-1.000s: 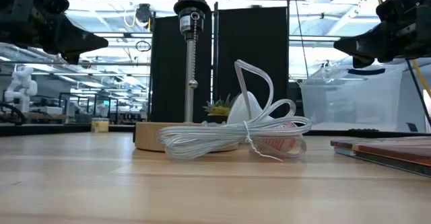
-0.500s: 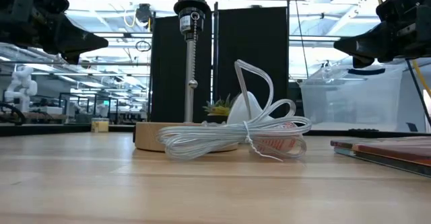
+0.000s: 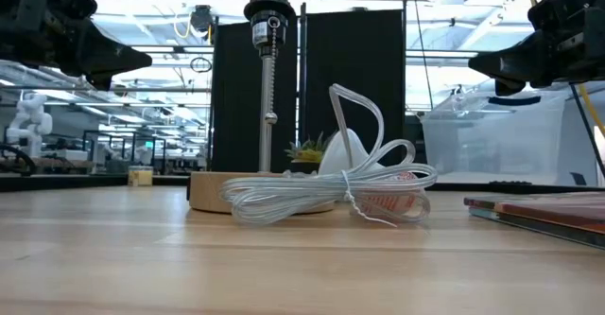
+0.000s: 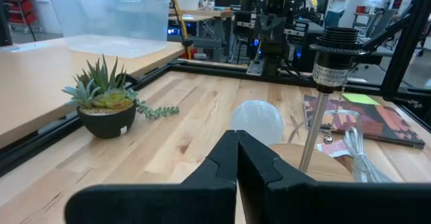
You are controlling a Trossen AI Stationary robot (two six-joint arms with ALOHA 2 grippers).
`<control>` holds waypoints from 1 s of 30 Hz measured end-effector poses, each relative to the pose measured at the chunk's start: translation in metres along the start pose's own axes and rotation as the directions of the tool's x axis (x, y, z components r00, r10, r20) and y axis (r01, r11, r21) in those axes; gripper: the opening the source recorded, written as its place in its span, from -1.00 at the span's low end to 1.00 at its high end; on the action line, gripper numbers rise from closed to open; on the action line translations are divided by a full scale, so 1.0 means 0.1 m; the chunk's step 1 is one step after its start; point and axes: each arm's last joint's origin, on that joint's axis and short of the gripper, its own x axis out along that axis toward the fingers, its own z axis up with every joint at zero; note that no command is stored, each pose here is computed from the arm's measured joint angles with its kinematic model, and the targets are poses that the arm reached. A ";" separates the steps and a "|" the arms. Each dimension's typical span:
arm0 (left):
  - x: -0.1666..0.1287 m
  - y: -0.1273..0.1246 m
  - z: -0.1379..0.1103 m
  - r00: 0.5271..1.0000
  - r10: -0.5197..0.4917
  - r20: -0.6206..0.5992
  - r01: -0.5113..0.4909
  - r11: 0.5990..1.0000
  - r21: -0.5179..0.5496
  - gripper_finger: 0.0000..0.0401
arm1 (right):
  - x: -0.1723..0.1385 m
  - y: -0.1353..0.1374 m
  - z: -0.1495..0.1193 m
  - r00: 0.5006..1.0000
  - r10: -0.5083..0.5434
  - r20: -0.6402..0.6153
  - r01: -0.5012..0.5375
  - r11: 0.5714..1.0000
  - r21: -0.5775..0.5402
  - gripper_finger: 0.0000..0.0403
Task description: Screw lightbulb
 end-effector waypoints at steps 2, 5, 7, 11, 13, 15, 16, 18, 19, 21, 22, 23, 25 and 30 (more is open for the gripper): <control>0.00 0.00 0.00 1.000 0.000 0.000 0.000 1.000 0.000 -1.00 | 0.00 0.00 0.00 1.000 0.000 0.000 0.000 1.000 0.000 -0.99; 0.00 0.00 0.00 1.000 0.000 0.000 0.000 1.000 0.000 -1.00 | 0.00 0.00 0.00 1.000 0.000 0.004 0.000 1.000 0.017 -0.99; 0.00 0.00 0.00 1.000 0.000 0.000 0.000 1.000 0.000 -1.00 | 0.00 0.00 0.00 1.000 0.000 0.004 0.000 0.997 0.076 -0.99; 0.00 0.00 0.00 1.000 0.000 0.000 0.000 1.000 0.002 -1.00 | 0.00 -0.01 0.11 0.993 -0.009 0.114 -0.013 0.981 0.195 -0.99; 0.00 0.00 0.00 1.000 0.001 0.000 -0.001 0.994 0.106 -1.00 | -0.01 -0.01 0.19 0.982 -0.007 0.189 -0.041 0.967 0.252 -0.99; 0.00 0.00 0.00 1.000 0.001 0.000 -0.001 0.967 0.254 -1.00 | 0.00 -0.01 0.19 0.984 -0.003 0.177 -0.043 0.966 0.254 -0.99; 0.00 0.00 0.00 1.000 0.001 0.000 -0.001 0.948 0.320 -1.00 | 0.02 -0.01 0.19 0.989 -0.002 0.149 -0.035 0.969 0.245 -0.99; 0.00 0.00 0.00 1.000 0.001 0.000 -0.001 0.896 0.445 -1.00 | 0.03 -0.02 0.29 0.994 -0.003 0.111 -0.023 0.973 0.230 -0.99; 0.00 0.00 0.00 1.000 0.001 0.000 -0.001 0.873 0.487 -1.00 | 0.05 -0.02 0.32 0.996 -0.004 0.089 -0.016 0.974 0.227 -0.99; 0.00 0.00 0.01 1.000 0.000 0.009 -0.005 0.836 0.549 -1.00 | 0.10 -0.03 0.41 0.999 -0.003 0.046 -0.007 0.975 0.224 -0.99; 0.00 0.00 0.01 1.000 -0.002 0.015 -0.007 0.825 0.565 -1.00 | 0.14 -0.03 0.45 1.000 -0.003 0.029 -0.004 0.974 0.225 -0.99; 0.00 -0.01 0.03 0.999 -0.018 0.032 -0.003 0.825 0.565 -1.00 | 0.18 -0.04 0.50 1.000 -0.002 0.007 0.000 0.974 0.226 -0.99; 0.00 -0.02 0.10 0.994 -0.044 0.100 -0.015 0.848 0.529 -1.00 | 0.30 -0.05 0.57 0.999 0.001 -0.047 0.010 0.973 0.229 -0.99; -0.05 -0.02 0.30 0.952 -0.048 0.302 -0.048 0.951 0.304 -1.00 | 0.66 -0.07 0.63 0.979 0.011 -0.205 0.029 0.982 0.188 -0.99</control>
